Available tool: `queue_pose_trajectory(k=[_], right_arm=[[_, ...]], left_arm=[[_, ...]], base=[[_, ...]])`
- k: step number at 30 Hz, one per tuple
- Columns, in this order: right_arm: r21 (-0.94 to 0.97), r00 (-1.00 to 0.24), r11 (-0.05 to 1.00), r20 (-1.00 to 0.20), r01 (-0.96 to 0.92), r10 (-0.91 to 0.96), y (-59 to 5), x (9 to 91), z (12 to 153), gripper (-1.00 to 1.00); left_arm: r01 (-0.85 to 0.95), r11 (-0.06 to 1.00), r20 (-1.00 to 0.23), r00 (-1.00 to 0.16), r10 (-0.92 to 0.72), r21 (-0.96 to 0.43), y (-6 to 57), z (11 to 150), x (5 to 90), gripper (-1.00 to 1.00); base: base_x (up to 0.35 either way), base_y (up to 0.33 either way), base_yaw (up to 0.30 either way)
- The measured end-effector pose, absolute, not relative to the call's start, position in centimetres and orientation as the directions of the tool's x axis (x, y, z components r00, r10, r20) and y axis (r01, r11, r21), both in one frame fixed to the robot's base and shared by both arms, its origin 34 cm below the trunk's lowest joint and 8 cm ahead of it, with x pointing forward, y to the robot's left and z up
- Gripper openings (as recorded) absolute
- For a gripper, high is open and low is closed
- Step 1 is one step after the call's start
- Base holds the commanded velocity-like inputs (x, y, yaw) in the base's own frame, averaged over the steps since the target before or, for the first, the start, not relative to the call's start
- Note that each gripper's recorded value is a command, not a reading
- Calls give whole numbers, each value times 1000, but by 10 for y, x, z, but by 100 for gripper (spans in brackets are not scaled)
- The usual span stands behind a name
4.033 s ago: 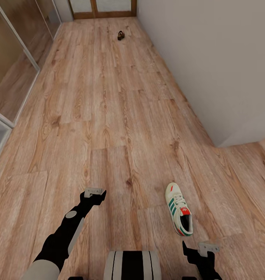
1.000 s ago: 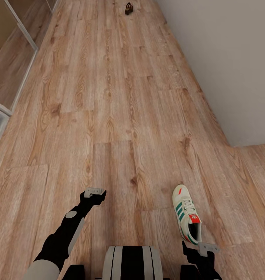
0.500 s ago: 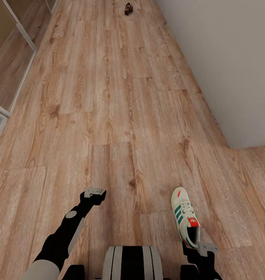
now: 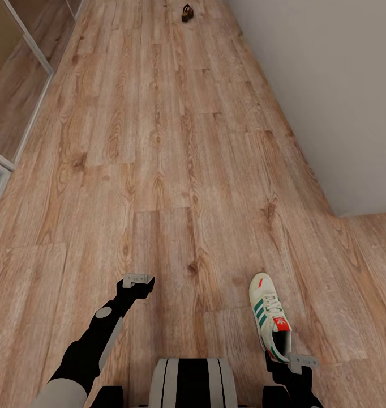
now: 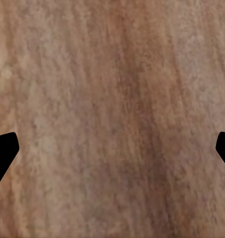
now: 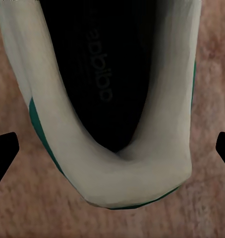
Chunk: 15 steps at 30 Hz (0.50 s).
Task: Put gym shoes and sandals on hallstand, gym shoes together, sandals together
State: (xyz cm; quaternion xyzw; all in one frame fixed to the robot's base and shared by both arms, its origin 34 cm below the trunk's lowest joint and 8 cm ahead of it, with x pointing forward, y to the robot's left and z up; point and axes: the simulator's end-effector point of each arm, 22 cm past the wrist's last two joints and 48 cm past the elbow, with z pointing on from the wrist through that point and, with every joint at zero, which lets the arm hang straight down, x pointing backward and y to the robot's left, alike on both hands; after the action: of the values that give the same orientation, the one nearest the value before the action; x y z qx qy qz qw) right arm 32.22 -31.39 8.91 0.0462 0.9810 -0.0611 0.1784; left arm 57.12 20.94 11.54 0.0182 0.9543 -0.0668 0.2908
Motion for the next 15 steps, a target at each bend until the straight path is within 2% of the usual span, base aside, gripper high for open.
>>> queue_pose_trajectory(k=[7,15], right_arm=[[-105,-932,988,-356,111,67,-314,322,89,100],[-106,-932,988,-357,111,66,-315,323,89,100]], left_arm=[[73,990,-558,-830,-4,-117,209,116,571,100],[73,990,-558,-830,-5,-117,209,115,571,100]], base=[[4,0,0],[100,0,0]])
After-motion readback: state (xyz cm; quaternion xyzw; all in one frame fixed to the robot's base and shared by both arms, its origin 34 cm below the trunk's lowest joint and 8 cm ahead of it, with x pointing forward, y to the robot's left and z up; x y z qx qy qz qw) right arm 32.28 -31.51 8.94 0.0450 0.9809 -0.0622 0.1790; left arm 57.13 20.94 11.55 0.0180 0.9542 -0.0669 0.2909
